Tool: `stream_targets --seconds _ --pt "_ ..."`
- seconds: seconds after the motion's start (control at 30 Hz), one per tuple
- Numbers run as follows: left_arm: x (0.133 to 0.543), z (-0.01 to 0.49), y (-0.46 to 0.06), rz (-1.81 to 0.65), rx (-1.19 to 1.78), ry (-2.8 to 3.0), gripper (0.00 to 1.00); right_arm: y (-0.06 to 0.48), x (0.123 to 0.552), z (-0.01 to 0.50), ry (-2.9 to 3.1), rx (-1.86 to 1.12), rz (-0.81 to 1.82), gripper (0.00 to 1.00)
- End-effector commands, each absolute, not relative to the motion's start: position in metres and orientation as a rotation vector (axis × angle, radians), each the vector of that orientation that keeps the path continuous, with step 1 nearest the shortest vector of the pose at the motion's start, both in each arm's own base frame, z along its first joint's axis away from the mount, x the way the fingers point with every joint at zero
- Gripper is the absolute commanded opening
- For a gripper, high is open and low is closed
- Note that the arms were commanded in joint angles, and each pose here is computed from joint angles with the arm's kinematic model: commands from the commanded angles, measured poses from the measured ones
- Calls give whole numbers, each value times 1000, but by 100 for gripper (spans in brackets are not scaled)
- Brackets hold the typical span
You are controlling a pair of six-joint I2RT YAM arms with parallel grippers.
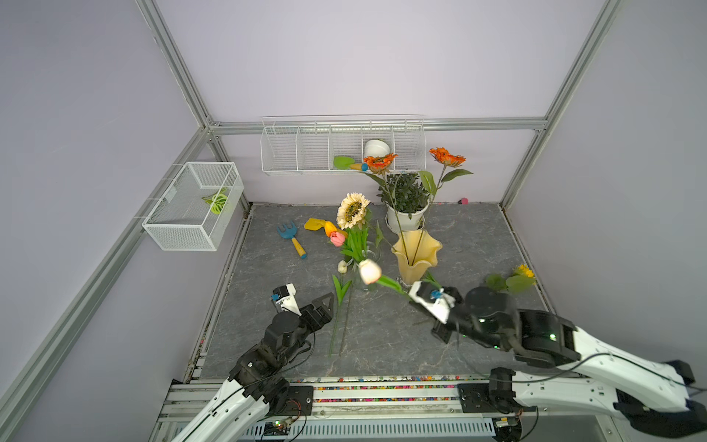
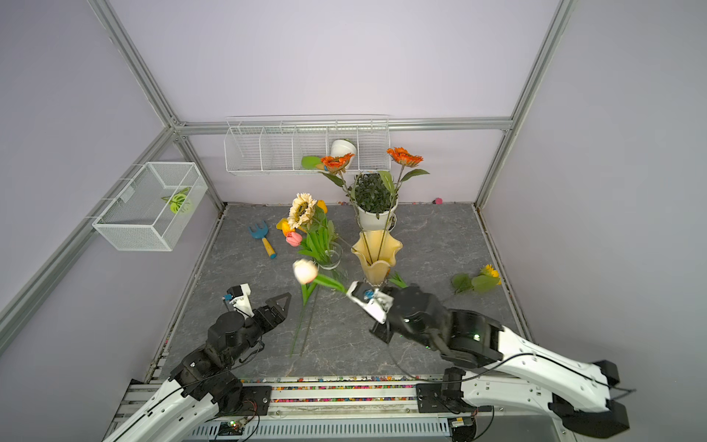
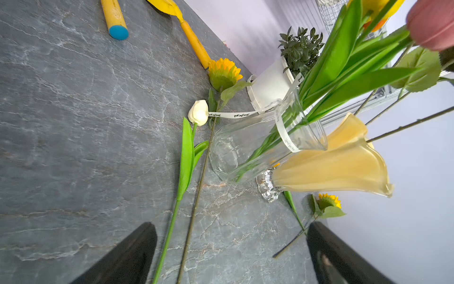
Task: Arrange the flowers in different vases according to their variety
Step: Insert the flower into the vase.
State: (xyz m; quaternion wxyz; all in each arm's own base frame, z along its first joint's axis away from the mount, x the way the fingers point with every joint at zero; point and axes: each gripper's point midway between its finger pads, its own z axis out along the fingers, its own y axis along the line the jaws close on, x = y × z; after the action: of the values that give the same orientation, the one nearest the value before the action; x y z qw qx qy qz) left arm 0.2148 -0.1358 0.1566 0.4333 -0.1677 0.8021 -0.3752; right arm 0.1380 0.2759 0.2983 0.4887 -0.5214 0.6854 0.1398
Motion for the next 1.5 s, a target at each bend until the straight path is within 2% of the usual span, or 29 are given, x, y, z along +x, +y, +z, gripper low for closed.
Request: stream_targets --seconds 0.0,0.17,0.5,0.73,1.23,1.47 --pt "211 153 -143 -1028 -424 2004 100 297 156 304 1560 -1291 163 0" --pt "211 155 -146 -1039 -413 2008 100 325 176 316 1474 -1216 185 0" --pt "215 161 -154 -1038 -369 2021 100 358 251 315 1537 -1126 304 0" --pt "216 162 -153 -1037 -374 2008 100 385 274 308 1532 -1151 280 0" --pt "215 150 -152 -1039 -386 2018 100 398 329 334 1399 -866 153 0" --pt "214 140 -153 -1033 -391 2048 100 399 343 316 1442 -849 125 0"
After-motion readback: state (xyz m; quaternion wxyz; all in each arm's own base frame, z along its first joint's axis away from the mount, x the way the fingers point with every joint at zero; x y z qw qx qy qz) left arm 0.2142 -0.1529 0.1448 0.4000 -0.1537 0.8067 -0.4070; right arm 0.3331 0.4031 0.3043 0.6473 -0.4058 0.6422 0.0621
